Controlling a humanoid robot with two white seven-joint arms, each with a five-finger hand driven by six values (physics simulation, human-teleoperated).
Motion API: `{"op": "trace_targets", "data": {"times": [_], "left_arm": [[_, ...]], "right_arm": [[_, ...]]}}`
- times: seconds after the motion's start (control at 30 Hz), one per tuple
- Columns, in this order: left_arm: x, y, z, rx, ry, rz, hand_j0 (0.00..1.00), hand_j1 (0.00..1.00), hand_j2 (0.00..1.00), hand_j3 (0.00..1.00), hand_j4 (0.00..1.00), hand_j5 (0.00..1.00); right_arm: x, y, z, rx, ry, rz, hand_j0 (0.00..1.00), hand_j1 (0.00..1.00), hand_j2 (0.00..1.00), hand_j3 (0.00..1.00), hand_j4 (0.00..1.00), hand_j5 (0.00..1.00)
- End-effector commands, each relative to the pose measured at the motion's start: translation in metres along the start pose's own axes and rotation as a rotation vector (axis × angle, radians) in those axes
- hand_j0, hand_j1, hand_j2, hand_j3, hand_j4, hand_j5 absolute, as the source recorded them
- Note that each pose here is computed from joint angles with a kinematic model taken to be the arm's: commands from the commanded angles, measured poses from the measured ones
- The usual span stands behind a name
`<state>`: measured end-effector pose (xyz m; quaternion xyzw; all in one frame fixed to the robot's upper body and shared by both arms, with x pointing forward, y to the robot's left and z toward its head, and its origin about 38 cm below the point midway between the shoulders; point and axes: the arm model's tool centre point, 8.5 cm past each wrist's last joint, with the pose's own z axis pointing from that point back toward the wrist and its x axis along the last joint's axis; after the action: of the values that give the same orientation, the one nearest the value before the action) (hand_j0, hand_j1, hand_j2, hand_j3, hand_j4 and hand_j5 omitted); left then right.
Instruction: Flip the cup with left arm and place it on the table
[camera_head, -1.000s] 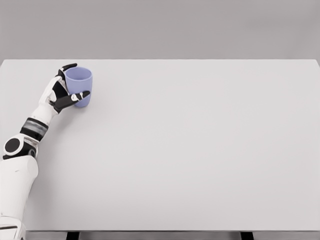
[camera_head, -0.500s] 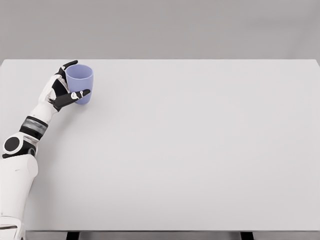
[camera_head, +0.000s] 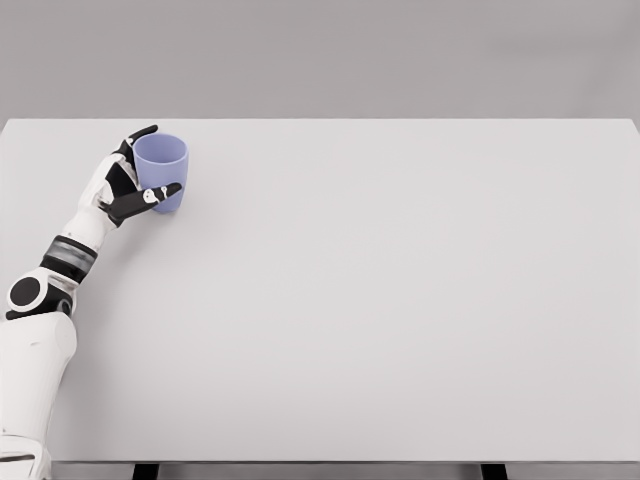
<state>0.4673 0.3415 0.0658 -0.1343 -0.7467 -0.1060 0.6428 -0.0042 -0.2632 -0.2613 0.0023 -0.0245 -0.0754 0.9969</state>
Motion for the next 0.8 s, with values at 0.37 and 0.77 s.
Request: {"op": "trace_targets", "data": {"times": [0.37, 0.77], "left_arm": [[-0.0037, -0.0005, 0.0049, 0.001, 0.006, 0.003, 0.96, 0.96, 0.96, 0.96, 0.96, 0.96], [-0.0014, 0.0029, 0.0059, 0.011, -0.004, 0.003, 0.99, 0.99, 0.99, 0.99, 0.99, 0.99]], "right_arm": [[0.0000, 0.0000, 0.0000, 0.000, 0.000, 0.000, 1.00, 1.00, 1.00, 1.00, 1.00, 1.00], [0.0000, 0.0000, 0.0000, 0.000, 0.000, 0.000, 1.00, 1.00, 1.00, 1.00, 1.00, 1.00]]}}
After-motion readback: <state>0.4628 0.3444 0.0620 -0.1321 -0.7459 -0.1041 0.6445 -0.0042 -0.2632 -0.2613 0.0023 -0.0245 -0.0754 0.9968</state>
